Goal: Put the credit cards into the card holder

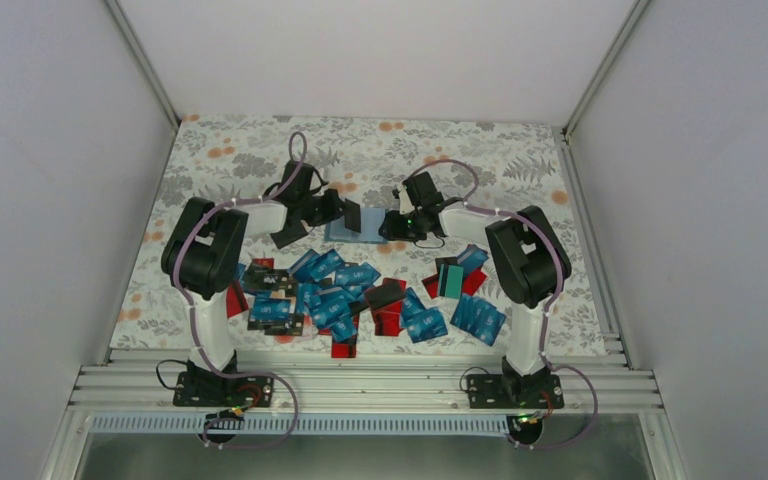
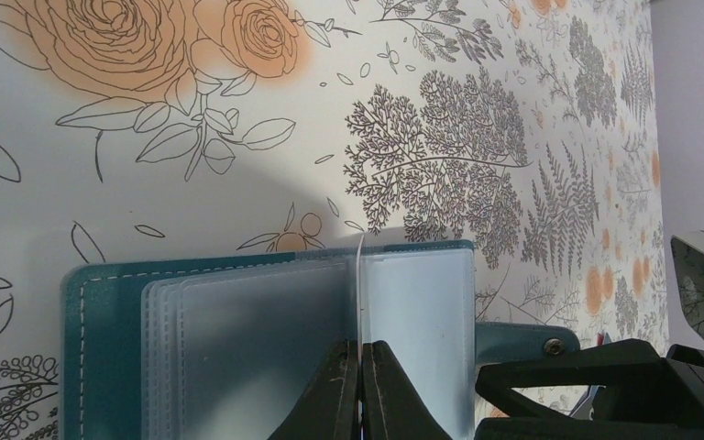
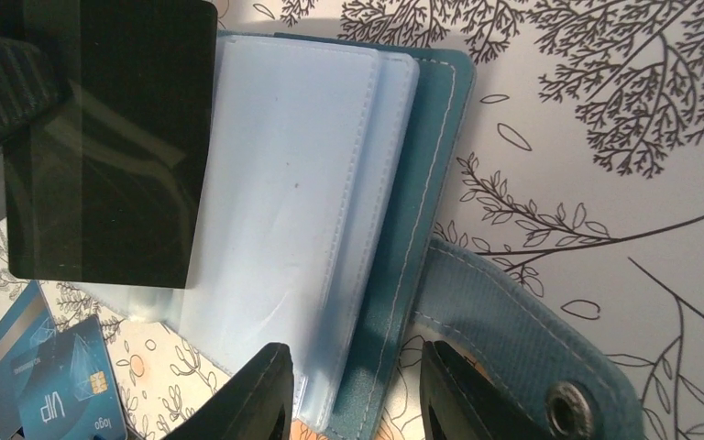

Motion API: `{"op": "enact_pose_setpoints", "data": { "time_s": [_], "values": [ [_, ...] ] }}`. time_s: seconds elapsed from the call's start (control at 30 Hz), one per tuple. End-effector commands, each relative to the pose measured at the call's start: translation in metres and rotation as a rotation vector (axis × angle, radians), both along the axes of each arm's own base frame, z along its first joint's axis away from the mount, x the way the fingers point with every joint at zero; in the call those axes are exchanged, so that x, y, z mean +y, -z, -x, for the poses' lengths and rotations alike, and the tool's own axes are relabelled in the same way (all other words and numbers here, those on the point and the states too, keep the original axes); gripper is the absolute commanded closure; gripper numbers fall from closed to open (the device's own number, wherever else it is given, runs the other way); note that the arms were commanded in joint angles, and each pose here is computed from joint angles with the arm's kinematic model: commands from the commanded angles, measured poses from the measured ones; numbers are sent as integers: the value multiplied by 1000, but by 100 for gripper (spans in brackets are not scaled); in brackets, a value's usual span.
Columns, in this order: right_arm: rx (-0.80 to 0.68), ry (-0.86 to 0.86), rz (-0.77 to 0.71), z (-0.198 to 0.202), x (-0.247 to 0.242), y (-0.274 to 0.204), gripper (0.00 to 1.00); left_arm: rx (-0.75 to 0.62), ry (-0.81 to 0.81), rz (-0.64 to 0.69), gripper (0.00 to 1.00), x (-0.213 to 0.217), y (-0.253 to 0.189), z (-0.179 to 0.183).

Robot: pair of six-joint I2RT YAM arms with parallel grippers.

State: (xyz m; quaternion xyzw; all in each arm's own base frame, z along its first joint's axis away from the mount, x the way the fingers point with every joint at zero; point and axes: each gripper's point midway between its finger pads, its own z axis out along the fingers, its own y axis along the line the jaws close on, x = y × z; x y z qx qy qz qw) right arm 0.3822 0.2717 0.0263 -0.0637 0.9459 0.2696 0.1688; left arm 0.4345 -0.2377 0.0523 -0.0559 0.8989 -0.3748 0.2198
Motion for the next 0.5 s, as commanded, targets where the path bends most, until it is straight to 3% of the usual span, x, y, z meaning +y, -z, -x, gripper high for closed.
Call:
{"op": "enact_pose_setpoints", "data": {
  "time_s": [0.0,0.47],
  "values": [
    [24,4,13,4,-4,15,63,-3,1,16,98,0,1,1],
    [29,0,8,5,-3,15,64,13,34,12,98,-2,7,6]
  ]
}}
